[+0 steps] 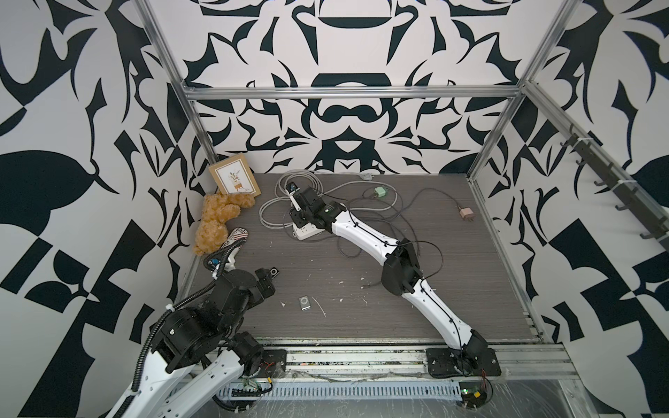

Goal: Charge mp3
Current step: Insert the plug into the socket.

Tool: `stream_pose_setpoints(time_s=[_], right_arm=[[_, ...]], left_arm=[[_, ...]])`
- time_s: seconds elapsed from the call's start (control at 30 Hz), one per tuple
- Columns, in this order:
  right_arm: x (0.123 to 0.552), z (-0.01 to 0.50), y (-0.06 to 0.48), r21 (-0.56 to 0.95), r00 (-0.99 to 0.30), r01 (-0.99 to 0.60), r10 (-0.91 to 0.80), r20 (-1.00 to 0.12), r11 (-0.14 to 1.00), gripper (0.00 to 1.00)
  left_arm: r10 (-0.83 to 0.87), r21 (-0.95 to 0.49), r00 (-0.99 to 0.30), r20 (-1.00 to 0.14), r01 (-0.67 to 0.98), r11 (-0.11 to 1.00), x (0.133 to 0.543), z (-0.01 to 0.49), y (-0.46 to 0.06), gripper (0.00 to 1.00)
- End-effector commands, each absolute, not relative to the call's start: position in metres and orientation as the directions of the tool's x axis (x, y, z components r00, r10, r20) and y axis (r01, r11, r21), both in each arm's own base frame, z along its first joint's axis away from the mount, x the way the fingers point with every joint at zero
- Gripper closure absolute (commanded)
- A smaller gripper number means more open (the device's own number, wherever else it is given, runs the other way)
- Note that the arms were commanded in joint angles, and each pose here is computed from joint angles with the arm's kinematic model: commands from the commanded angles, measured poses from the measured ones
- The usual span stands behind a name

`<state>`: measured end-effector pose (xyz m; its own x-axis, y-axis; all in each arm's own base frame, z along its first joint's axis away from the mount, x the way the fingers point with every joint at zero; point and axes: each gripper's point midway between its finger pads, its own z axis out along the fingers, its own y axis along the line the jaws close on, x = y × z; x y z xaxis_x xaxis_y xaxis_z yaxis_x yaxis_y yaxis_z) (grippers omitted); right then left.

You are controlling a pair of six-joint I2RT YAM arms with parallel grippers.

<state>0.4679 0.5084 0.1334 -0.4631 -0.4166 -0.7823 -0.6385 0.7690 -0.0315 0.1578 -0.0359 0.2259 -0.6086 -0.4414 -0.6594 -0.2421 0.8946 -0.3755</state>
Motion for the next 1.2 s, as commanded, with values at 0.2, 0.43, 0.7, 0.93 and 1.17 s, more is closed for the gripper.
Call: stream_pose_setpoints(time_s=[0.2,0.43,0.7,0.93,1.17], right_arm=[[0.463,0.16,0.51,-0.01,-0.455,-0.638,-0.388,-0.801,0.77,1.0],[0.461,0.146,0.509,0.004,-0.485,-0.636,-0.395,-0.78,0.772,1.0],[0.458,0.134,0.509,0.045,-0.532,-0.616,-0.373,-0.76,0.786,1.0],[0.455,0.123,0.505,0.047,-0.561,-0.602,-0.38,-0.736,0.797,1.0],[0.457,0.108,0.501,0.035,-0.579,-0.583,-0.385,-0.719,0.812,1.0]], left_arm=[[-0.44,-0.348,-0.609,-0.66,-0.271,0.897,0.152,0.22,-0.026,0.01],[-0.443,-0.347,-0.607,-0.66,-0.277,0.896,0.15,0.219,-0.023,0.01],[-0.438,-0.34,-0.612,-0.658,-0.277,0.899,0.149,0.216,-0.023,0.01],[-0.435,-0.338,-0.614,-0.658,-0.275,0.9,0.15,0.215,-0.024,0.01],[-0.429,-0.335,-0.618,-0.659,-0.27,0.903,0.15,0.213,-0.025,0.01]])
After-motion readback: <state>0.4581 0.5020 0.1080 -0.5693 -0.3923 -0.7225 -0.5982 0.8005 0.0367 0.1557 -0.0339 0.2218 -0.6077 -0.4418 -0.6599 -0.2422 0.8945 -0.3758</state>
